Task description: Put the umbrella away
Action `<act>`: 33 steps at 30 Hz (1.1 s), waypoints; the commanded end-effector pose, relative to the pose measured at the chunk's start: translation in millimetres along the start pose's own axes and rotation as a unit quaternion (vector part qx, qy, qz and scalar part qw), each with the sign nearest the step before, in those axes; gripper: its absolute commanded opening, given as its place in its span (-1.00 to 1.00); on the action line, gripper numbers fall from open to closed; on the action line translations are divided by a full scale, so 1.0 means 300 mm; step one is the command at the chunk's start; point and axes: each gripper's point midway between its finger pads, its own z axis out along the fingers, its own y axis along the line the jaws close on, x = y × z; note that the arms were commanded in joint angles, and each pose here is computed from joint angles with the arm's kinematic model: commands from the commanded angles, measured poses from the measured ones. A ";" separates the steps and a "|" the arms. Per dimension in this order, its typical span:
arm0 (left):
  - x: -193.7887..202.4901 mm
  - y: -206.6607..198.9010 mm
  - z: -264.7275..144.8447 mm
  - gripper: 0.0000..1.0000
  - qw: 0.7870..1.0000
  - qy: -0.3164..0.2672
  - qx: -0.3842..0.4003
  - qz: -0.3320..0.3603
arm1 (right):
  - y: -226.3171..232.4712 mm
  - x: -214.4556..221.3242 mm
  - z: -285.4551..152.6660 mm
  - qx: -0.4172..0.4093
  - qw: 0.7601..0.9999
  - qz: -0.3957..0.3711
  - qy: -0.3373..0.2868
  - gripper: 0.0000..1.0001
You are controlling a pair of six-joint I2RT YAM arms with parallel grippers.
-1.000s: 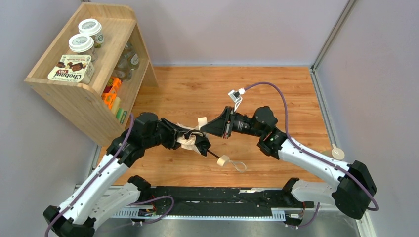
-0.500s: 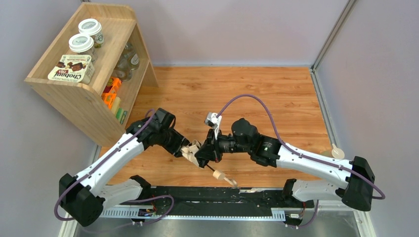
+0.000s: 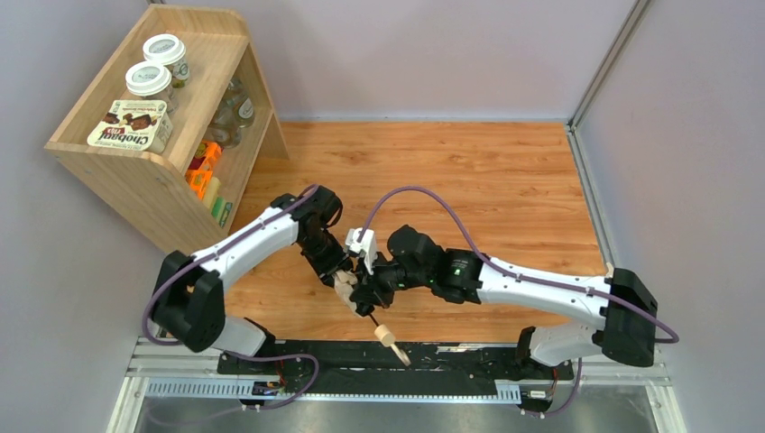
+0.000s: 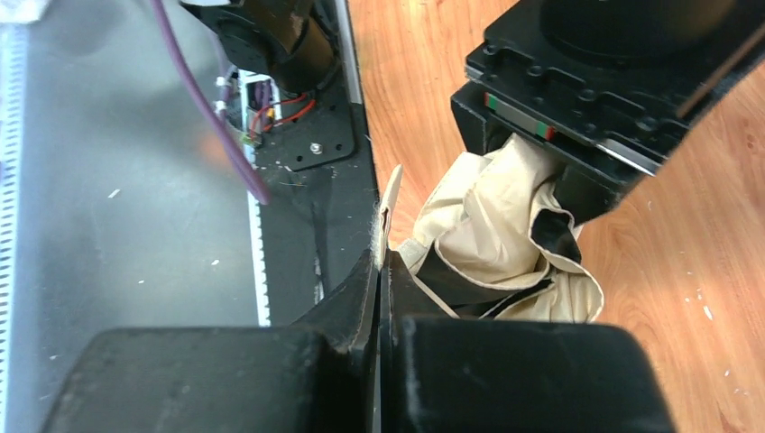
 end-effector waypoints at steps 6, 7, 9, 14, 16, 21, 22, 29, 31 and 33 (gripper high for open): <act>-0.012 -0.011 -0.025 -1.00 0.997 0.022 -0.034 0.069 | -0.076 0.008 0.128 0.131 0.983 -0.129 0.030 -1.00; -0.012 -0.007 -0.033 -1.00 0.997 0.018 -0.035 0.072 | -0.094 0.011 0.128 0.157 0.978 -0.136 0.022 -1.00; -0.013 0.004 -0.049 -1.00 0.997 0.009 -0.036 0.074 | -0.144 0.002 0.116 0.218 0.964 -0.153 0.009 -1.00; 0.011 0.049 -0.053 -1.00 0.998 0.009 -0.030 0.062 | -0.164 0.036 0.118 0.255 0.950 -0.177 0.024 -1.00; 0.012 0.055 -0.057 -1.00 0.998 0.011 -0.027 0.061 | -0.140 0.080 0.139 0.224 0.958 -0.176 0.043 -1.00; 0.008 0.038 -0.095 -1.00 0.998 0.010 -0.016 0.063 | -0.052 0.168 0.195 0.135 0.978 -0.141 0.071 -1.00; 0.004 0.037 -0.099 -1.00 0.998 0.006 -0.016 0.062 | -0.040 0.172 0.202 0.126 0.980 -0.135 0.070 -1.00; -0.013 0.010 -0.126 -1.00 0.998 0.010 -0.006 0.064 | 0.034 0.200 0.221 0.070 0.989 -0.110 0.074 -1.00; -0.018 0.004 -0.135 -1.00 0.998 0.007 0.000 0.065 | 0.030 0.224 0.223 0.067 0.988 -0.109 0.085 -1.00; -0.022 0.005 -0.142 -1.00 0.998 0.006 0.004 0.064 | 0.043 0.233 0.225 0.056 0.989 -0.103 0.089 -0.99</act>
